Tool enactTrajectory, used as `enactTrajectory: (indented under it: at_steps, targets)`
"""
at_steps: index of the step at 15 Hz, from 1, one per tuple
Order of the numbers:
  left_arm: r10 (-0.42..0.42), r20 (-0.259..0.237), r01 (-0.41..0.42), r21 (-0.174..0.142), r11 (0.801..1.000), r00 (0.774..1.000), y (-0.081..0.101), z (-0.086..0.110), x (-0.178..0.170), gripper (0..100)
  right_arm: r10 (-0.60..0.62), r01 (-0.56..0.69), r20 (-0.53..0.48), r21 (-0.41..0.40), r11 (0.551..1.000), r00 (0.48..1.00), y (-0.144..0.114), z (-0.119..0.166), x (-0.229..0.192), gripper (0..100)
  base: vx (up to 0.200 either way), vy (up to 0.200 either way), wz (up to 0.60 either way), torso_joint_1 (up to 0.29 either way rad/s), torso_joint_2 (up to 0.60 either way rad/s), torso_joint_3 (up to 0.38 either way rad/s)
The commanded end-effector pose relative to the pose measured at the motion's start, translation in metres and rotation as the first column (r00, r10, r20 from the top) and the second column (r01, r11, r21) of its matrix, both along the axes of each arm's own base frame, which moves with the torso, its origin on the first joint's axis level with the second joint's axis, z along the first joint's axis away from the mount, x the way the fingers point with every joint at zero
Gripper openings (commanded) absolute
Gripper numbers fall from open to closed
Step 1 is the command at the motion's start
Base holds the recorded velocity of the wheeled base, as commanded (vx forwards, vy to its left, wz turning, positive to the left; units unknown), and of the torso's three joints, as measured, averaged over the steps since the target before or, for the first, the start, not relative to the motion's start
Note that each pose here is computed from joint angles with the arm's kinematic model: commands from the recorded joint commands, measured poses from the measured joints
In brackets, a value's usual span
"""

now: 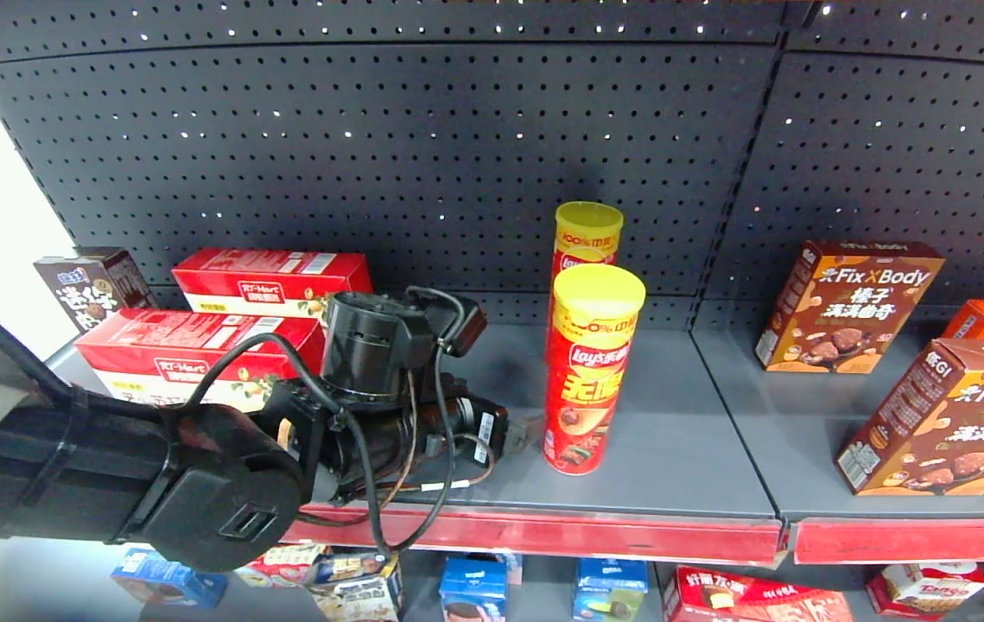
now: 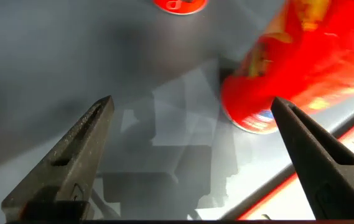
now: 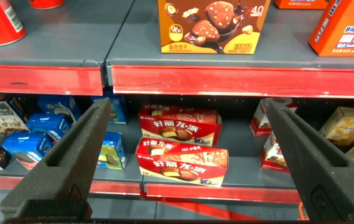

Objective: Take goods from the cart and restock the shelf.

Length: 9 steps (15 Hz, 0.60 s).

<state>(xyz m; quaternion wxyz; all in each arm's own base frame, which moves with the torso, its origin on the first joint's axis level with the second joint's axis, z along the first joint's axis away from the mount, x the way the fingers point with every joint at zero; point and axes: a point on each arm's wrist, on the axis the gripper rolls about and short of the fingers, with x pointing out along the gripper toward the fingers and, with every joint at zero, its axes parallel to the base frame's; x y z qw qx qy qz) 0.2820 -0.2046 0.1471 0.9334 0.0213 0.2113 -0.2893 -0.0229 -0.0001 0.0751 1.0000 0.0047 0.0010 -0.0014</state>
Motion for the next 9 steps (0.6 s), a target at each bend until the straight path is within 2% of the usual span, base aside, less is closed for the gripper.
enactTrajectory:
  at_steps: [1, 9]
  targets:
    - [0.011, 0.001, -0.011, -0.001, 1.0, 1.0, 0.002, -0.001, 0.005, 100, 0.001, -0.001, -0.001, 0.0, 1.0, 1.0, 0.0, 0.0, 0.0, 100, 0.0, 0.0, 0.0, 0.0, 0.0, 0.0]
    - [0.014, 0.014, -0.014, 0.009, 1.0, 1.0, -0.005, -0.007, 0.02, 100, 0.001, -0.001, -0.001, 0.0, 1.0, 1.0, 0.0, 0.0, 0.0, 100, 0.0, 0.0, 0.0, 0.0, 0.0, 0.0]
